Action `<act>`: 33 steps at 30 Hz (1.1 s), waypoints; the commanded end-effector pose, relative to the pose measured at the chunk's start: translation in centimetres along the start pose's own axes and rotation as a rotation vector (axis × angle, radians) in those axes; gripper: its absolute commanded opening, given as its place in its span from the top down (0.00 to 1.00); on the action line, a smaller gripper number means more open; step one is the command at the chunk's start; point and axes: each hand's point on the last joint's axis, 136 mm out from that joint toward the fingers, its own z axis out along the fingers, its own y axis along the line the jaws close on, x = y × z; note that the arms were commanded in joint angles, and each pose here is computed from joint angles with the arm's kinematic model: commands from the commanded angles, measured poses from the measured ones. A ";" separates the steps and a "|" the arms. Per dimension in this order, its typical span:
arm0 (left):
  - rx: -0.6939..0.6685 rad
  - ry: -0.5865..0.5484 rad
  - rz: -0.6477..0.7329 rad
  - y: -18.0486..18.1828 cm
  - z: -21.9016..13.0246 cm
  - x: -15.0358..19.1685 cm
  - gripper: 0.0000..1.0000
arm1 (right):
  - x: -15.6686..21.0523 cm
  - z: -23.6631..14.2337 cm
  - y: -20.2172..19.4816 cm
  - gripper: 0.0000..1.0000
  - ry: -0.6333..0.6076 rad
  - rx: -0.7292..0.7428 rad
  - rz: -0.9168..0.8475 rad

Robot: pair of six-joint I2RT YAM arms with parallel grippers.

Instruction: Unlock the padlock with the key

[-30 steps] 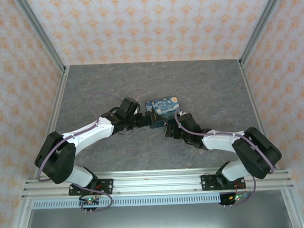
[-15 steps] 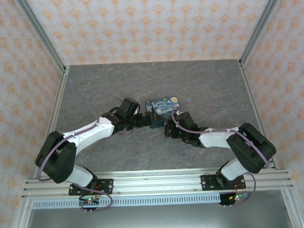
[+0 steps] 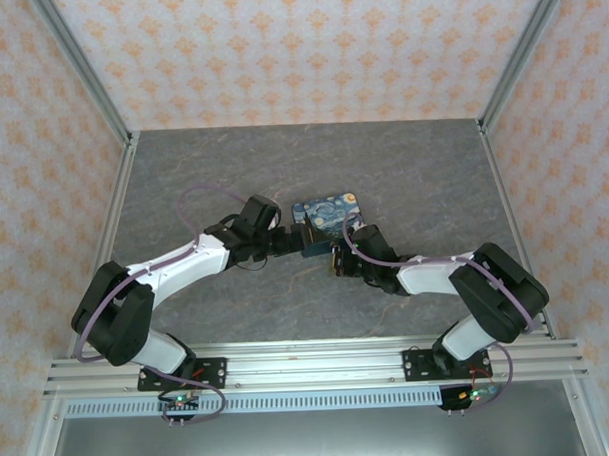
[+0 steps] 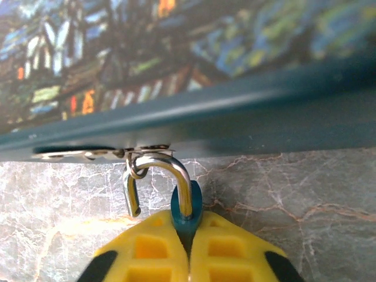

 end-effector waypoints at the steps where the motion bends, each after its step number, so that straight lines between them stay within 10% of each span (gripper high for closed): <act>1: -0.012 -0.025 0.031 -0.4 -0.3 -1.4 0.00 | -0.1 -0.1 -1.0 1.00 -0.024 0.038 0.008; 19: -0.412 -0.108 0.317 0.2 0.8 -4.7 0.00 | 0.4 -0.6 -2.3 1.00 -0.049 0.071 0.100; 33: -0.474 -0.068 0.362 1.5 3.1 -2.1 0.00 | 0.1 -0.6 -2.2 1.00 -0.078 0.059 0.286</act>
